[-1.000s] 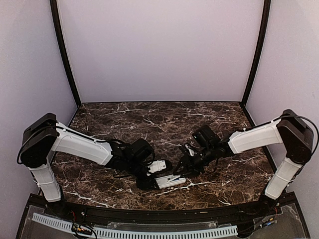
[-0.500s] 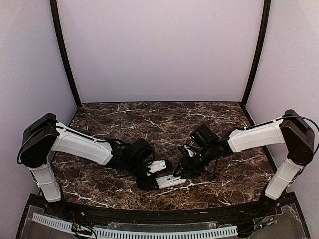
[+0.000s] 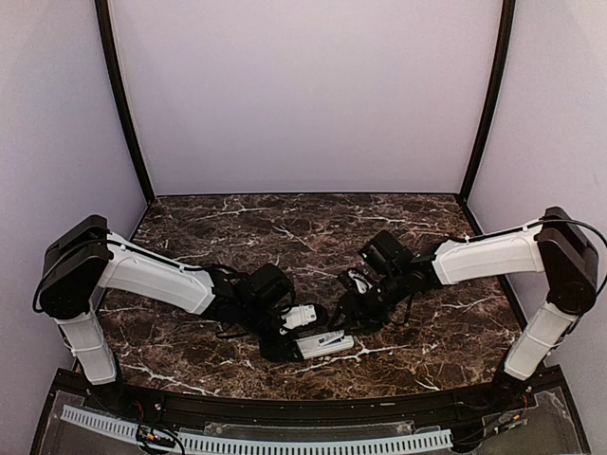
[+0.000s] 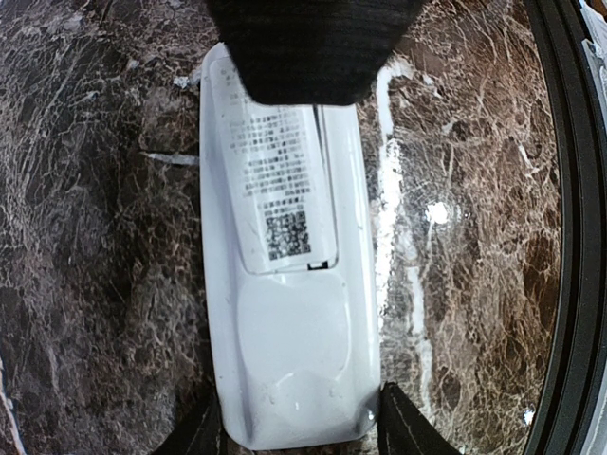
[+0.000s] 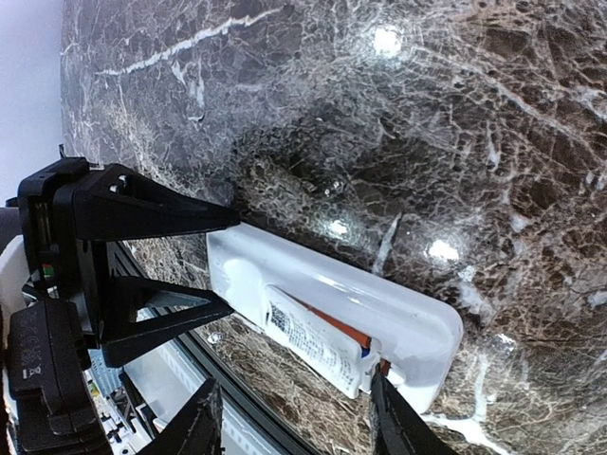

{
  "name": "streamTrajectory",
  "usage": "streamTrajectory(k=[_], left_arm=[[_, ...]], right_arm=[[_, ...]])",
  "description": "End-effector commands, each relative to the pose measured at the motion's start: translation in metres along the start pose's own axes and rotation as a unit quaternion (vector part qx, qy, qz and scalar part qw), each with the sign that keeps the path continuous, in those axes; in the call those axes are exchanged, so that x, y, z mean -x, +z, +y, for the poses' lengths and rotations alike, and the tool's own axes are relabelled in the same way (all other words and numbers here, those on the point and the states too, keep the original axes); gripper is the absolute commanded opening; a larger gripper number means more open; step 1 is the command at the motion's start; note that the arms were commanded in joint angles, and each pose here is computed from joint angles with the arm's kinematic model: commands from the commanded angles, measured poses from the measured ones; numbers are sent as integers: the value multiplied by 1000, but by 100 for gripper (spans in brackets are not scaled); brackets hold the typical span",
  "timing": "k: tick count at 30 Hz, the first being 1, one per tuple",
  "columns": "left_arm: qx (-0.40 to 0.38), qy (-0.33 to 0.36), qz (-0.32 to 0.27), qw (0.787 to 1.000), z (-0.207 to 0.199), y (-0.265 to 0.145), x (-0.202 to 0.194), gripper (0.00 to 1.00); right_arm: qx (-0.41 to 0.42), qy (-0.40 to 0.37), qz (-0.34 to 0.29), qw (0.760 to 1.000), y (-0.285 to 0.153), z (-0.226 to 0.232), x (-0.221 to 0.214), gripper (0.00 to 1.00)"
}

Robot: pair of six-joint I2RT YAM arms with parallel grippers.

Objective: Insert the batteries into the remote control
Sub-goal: Load the battery cover onto the remote control without the battery cover.

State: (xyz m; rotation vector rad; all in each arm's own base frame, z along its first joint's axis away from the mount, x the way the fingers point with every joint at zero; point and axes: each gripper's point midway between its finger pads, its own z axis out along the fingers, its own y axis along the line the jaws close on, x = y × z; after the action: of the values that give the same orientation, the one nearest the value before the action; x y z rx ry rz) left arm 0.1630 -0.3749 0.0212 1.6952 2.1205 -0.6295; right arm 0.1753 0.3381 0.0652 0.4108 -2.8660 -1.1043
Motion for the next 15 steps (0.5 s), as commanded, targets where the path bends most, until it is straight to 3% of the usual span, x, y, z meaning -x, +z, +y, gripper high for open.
streamTrajectory(k=[1,15], left_arm=[[-26,-22,67,997,-11,14,-38,15],[-26,-23,67,997,-11,14,-38,15]], right_arm=[[-16,-13,-6,1000,-6,2,2,49],[-15,-14,-6,1000,-5,1,1,39]])
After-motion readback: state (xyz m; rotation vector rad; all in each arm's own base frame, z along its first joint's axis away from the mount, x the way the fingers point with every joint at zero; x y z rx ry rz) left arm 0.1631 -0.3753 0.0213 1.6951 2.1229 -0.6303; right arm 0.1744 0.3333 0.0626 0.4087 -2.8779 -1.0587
